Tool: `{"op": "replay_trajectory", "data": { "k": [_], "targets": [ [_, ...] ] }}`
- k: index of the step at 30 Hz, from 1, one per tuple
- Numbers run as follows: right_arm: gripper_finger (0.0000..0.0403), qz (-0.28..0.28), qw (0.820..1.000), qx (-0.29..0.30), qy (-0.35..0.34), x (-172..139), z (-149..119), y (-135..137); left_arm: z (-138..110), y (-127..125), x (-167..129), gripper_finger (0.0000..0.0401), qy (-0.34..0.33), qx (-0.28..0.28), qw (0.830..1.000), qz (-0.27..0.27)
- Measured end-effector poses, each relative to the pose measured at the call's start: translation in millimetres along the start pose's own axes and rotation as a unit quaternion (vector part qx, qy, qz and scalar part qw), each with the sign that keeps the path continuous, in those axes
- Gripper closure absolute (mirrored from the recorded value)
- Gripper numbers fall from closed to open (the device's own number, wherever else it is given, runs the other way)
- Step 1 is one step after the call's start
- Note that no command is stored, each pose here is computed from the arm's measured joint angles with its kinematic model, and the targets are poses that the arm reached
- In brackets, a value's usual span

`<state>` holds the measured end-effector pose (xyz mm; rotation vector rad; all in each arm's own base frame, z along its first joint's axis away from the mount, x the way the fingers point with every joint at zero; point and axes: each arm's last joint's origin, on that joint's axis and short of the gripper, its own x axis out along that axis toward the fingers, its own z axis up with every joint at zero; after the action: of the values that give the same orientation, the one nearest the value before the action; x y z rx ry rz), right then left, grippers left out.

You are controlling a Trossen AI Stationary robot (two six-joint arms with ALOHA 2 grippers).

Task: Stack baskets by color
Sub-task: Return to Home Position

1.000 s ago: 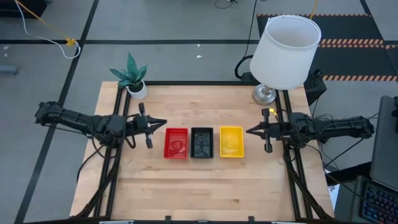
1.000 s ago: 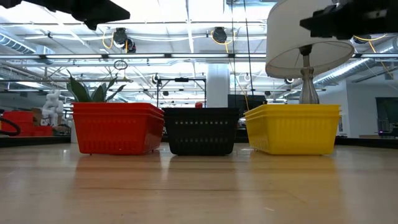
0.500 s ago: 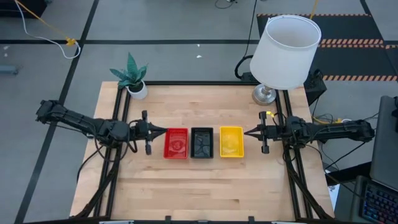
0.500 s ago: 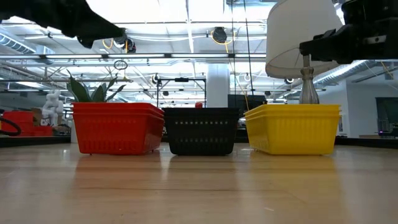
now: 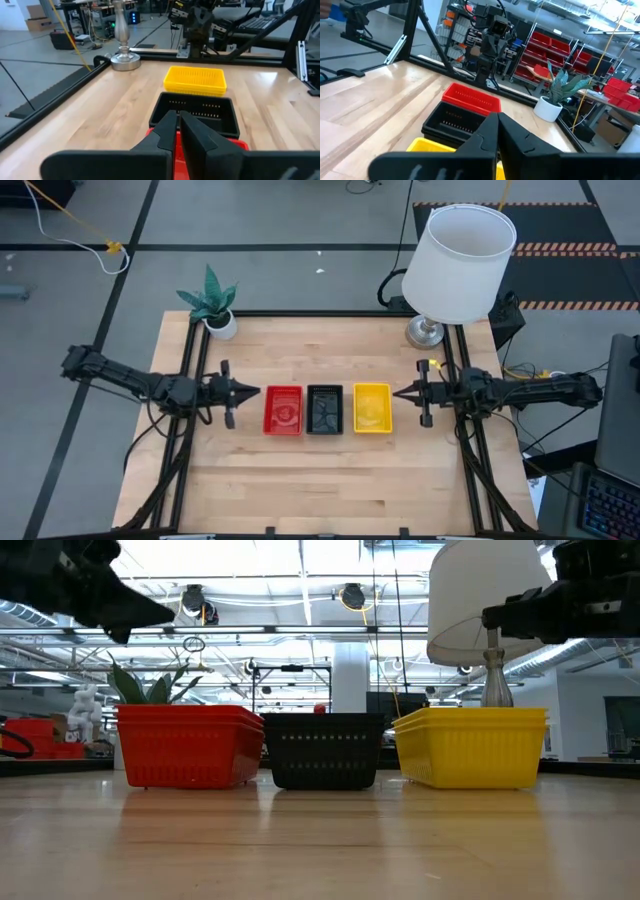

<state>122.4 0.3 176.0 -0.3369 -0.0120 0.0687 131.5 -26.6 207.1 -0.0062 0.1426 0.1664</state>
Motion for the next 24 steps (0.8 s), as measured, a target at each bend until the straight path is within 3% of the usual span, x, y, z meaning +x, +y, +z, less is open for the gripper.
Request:
{"op": "replay_trajectory", "data": {
  "k": [7, 24],
  "targets": [
    [0.0403, -0.013, 0.999, -0.011, -0.028, -0.7, 1.3, -0.7, -16.9, 3.2, -8.0, 0.0375, -0.011, -0.003, 1.000, -0.008],
    [0.0403, -0.010, 0.999, -0.023, -0.022, -0.6, 0.0, -0.3, -46.7, 5.1, -9.5, 0.0375, -0.025, 0.007, 1.000, -0.017]
  ]
}}
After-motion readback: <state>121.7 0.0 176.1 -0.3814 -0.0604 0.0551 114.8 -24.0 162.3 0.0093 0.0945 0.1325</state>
